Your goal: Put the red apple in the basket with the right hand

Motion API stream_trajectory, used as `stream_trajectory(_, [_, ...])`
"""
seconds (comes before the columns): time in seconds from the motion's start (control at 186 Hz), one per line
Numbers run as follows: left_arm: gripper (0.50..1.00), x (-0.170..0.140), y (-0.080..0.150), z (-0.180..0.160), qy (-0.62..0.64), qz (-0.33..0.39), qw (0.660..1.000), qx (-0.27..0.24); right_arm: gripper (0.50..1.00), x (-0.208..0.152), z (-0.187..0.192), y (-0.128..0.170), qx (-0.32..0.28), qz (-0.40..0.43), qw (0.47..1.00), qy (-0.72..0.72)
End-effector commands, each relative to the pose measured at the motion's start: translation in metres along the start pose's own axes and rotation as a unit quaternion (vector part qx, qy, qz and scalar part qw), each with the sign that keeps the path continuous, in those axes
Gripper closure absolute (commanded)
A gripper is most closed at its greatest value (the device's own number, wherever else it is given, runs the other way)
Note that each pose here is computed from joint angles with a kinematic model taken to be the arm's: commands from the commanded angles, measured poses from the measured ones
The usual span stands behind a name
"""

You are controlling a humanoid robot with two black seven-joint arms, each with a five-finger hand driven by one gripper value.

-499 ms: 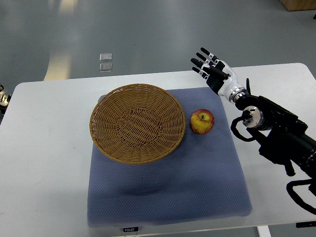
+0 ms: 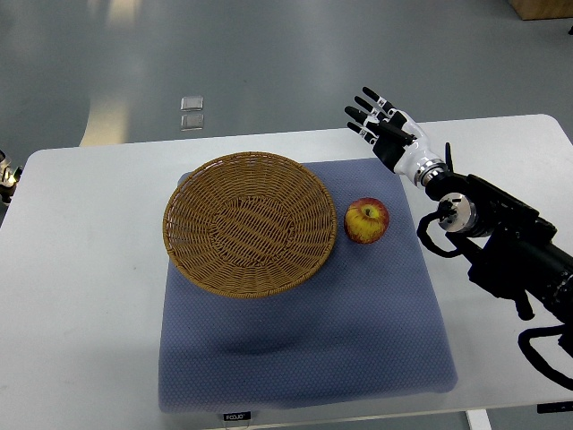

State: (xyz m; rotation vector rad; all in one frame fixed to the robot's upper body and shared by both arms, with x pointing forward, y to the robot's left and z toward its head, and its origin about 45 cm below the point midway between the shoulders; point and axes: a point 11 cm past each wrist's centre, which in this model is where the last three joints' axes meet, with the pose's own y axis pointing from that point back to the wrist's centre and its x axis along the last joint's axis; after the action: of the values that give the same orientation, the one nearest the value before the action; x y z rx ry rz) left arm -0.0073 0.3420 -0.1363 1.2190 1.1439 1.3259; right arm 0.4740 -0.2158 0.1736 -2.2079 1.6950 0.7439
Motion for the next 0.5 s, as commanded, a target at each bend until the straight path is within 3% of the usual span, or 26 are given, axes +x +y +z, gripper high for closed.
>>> stream_trajectory(0.0, [0.5,0.0004,0.0,0.001,0.0,0.001,1.0,-0.001,0.576,0.0002,0.0,0.0001,0.0,0.0,1.0,0.0])
stream_trajectory(0.494, [0.5,-0.0018,-0.0001,0.0012,0.0,-0.002,1.0,-0.001,0.576,0.0086,-0.0014,0.0019,-0.003,0.014,1.0,0.014])
